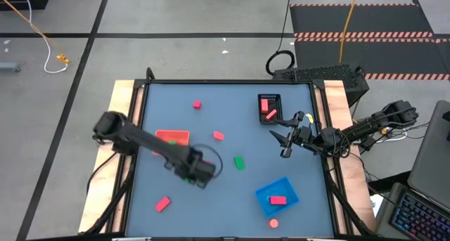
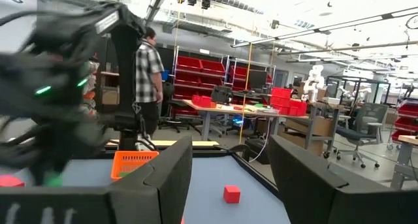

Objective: Sort & place blocks by color
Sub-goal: Put the green block into the orange bin

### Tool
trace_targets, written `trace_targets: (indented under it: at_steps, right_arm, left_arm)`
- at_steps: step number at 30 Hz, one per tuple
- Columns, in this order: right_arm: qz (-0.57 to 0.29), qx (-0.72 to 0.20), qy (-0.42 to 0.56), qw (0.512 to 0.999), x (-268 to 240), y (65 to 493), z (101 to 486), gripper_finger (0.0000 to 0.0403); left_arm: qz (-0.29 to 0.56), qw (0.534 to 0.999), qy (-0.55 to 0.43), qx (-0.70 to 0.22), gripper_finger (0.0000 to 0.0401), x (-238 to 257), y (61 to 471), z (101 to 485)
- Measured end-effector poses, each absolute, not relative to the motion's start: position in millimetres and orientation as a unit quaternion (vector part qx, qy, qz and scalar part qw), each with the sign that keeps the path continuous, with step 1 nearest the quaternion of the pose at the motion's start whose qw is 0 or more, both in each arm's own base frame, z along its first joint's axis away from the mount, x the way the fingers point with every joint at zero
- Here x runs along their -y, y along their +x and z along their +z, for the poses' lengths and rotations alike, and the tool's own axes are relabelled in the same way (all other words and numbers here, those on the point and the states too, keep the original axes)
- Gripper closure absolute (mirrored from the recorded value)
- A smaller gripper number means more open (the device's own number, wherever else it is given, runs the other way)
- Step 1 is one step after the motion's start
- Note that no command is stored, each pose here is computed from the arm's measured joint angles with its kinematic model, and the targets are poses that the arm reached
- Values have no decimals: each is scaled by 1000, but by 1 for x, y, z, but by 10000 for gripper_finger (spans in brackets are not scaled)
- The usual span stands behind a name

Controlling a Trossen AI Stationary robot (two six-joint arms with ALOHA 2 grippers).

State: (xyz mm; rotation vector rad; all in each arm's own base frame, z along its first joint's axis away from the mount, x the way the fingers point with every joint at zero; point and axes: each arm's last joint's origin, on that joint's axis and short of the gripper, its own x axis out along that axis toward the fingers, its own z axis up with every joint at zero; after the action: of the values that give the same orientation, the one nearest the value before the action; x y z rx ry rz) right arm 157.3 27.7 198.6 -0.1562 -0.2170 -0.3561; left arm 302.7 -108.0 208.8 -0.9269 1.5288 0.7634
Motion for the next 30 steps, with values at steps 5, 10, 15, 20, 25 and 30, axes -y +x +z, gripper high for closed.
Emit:
trace_targets:
  at_steps: [5, 10, 15, 20, 25, 30]
  right_arm:
    - [-175, 99, -78, 976, -28, 158, 197, 206]
    - [-173, 85, -84, 978, -28, 159, 194, 206]
    - [-171, 88, -67, 979, -28, 158, 194, 206]
    - [-167, 84, -58, 981, -29, 159, 193, 206]
    - [-153, 85, -60, 983, -34, 158, 193, 206]
    - [-144, 86, -59, 984, -37, 157, 193, 206]
  left_arm:
    - [367, 599, -361, -613, 270, 58, 280, 252]
    - [450, 575, -328, -599, 270, 16, 251, 276]
    - [450, 550, -325, -624, 270, -7, 244, 268]
    - [444, 525, -337, -644, 270, -20, 239, 243]
    - [417, 533, -343, -652, 222, -24, 239, 234]
    - [402, 554, -363, -632, 104, -24, 246, 233]
